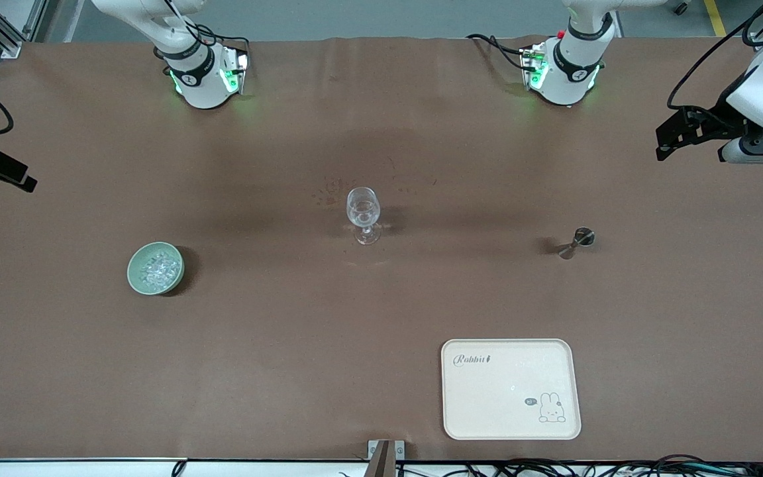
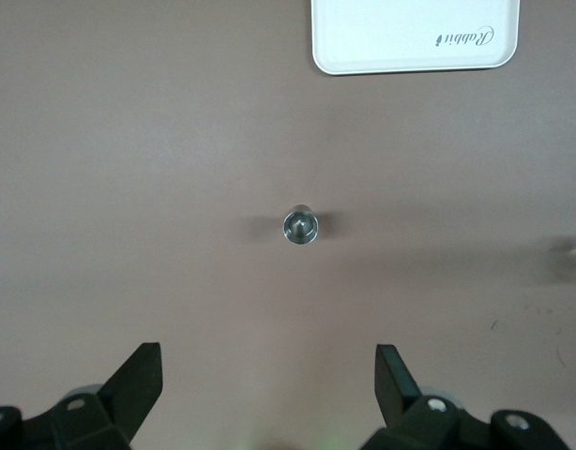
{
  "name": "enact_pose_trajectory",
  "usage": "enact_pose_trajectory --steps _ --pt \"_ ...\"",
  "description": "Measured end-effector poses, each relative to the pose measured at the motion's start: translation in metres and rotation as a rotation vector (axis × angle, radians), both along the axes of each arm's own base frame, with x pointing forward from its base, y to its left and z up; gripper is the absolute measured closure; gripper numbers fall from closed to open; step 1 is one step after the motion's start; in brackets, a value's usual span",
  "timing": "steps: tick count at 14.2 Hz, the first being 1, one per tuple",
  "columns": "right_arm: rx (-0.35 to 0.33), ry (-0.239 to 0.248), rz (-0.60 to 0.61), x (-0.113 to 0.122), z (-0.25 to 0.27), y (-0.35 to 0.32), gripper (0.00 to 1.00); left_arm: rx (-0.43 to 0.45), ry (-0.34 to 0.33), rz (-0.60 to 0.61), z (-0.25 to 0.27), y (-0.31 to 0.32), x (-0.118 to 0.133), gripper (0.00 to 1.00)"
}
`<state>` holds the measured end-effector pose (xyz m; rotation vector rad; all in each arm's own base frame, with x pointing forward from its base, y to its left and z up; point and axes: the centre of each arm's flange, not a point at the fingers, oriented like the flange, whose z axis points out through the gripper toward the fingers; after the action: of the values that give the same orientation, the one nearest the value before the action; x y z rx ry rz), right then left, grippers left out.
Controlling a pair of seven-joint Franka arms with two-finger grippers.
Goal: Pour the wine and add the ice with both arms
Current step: 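Reach ice bowl with the right gripper while the left gripper nears jigger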
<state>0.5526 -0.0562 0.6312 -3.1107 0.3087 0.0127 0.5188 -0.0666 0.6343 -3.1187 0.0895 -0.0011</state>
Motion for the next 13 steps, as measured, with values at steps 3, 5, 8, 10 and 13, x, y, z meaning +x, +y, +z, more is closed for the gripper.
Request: enact_pose_trajectory --steps 3,5,8,10,13 --pt "0.000 0.000 -0.001 0.000 0.000 -0.001 0.00 -0.001 -0.006 0.000 0.002 0.000 0.001 0.00" --pt "0.000 0.000 -0.001 0.000 -0.001 -0.001 0.00 -0.004 -0.022 -0.001 0.007 0.000 0.005 0.00" --pt "-0.001 0.001 -0.002 0.006 -0.024 -0.001 0.00 -0.010 -0.028 0.044 0.006 0.024 0.024 0.00" --pt "-0.004 -0.006 -0.002 0.018 -0.070 -0.001 0.00 -0.021 -0.023 0.091 -0.001 0.064 0.041 0.00" --pt "-0.012 0.006 0.002 0.033 -0.157 0.002 0.00 -0.130 0.042 0.211 -0.039 0.121 0.058 0.00"
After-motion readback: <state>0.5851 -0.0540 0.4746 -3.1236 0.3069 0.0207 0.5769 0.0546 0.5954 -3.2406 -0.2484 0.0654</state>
